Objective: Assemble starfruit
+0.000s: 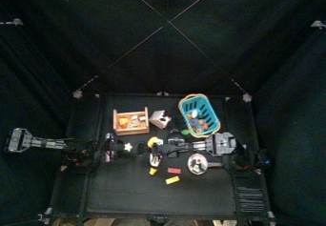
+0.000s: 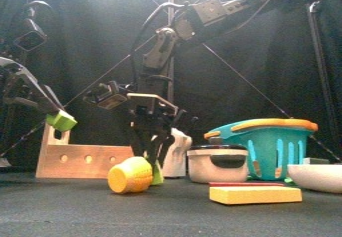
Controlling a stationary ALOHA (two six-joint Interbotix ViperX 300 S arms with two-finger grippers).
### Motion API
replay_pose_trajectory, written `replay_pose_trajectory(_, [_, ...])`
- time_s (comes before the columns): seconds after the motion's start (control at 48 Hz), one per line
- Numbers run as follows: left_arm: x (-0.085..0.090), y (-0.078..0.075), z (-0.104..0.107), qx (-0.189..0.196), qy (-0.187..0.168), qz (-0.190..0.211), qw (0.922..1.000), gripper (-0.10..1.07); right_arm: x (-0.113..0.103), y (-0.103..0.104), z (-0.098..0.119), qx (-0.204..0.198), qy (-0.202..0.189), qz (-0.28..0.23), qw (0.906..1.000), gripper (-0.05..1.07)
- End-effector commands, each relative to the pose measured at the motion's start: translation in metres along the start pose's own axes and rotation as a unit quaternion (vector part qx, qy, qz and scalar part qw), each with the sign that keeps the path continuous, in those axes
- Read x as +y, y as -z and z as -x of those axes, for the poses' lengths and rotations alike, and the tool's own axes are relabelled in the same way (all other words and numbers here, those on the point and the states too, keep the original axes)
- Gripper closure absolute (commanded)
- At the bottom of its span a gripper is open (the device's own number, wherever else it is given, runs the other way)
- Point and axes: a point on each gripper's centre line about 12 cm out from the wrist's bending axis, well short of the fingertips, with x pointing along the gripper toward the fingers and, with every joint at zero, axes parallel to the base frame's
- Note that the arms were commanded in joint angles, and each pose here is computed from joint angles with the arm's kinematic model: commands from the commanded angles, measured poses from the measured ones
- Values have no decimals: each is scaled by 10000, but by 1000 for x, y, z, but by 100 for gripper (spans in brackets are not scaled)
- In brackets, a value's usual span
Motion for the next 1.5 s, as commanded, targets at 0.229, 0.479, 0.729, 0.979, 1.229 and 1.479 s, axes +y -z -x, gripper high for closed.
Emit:
replay_pose_trajectory(0.229, [1,-5,-1,-72,-26,-15,10000,22,-12,-18,85,-1453,-312,-294,9885,25])
replay_pose_trajectory(0.479, [4,-18,-2,-359,-108,19,9993,22,-24,-9,111,-2720,-663,-549,9584,25])
replay_pose_trajectory(0.729, [3,-47,-1,-1064,-181,-41,9942,22,-35,-2,136,-3894,-804,-411,9166,25])
replay_pose_trajectory(0.979, [-2,-77,1,-1676,-133,-39,9858,22,-51,7,164,-4896,-880,-232,8672,25])
replay_pose_trajectory(1.229, [4,-95,7,-2391,-441,42,9700,22,-59,17,189,-6041,-1175,-142,7880,25])
replay_pose_trajectory(1.479, [9,-105,9,-2796,-637,331,9574,22,-59,4,203,-6702,-1317,-9,7304,25])
